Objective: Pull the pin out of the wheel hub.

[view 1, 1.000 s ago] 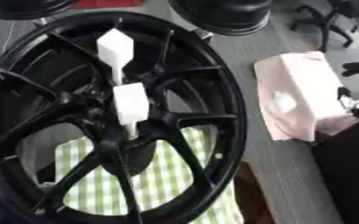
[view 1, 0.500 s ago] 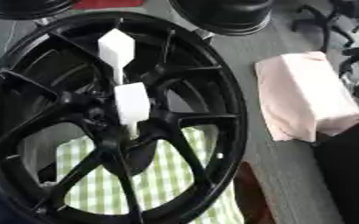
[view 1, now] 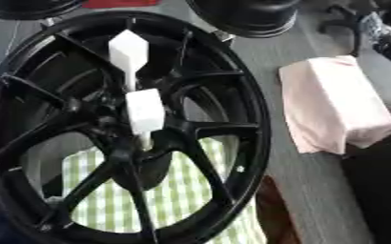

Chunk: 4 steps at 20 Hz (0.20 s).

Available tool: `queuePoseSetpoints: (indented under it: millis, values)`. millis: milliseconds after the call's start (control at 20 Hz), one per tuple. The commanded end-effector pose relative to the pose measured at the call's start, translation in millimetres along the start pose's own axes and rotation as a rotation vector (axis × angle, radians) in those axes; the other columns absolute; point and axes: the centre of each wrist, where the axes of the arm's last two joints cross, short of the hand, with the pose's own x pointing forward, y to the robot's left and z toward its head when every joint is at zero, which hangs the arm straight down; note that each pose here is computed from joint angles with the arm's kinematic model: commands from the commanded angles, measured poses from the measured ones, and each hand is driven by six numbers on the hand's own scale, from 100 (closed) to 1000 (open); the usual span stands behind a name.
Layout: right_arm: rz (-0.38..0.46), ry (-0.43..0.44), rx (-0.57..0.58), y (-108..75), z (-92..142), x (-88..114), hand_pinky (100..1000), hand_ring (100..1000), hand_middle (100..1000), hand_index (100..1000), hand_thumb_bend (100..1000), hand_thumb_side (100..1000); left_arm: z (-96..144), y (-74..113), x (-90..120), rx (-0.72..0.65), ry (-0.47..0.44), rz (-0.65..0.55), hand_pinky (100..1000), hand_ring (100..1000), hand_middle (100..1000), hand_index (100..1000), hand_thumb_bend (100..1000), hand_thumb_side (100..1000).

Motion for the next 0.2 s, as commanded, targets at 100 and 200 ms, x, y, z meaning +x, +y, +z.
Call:
queuePoseSetpoints:
  millis: [100,200]
  values:
    - [-0.064,-0.054,0.031,5.5,-11.8,11.2,939,938,442,644,100,638,-3.6,-0.5,7.6,0.0,-0.042,0.004,909,752,643,824,166,758]
    - [-0.094,-0.04,0.044,10.3,-13.5,11.2,941,940,441,643,100,643,-3.7,-1.0,7.7,0.009,-0.045,0.006,909,751,643,824,165,755]
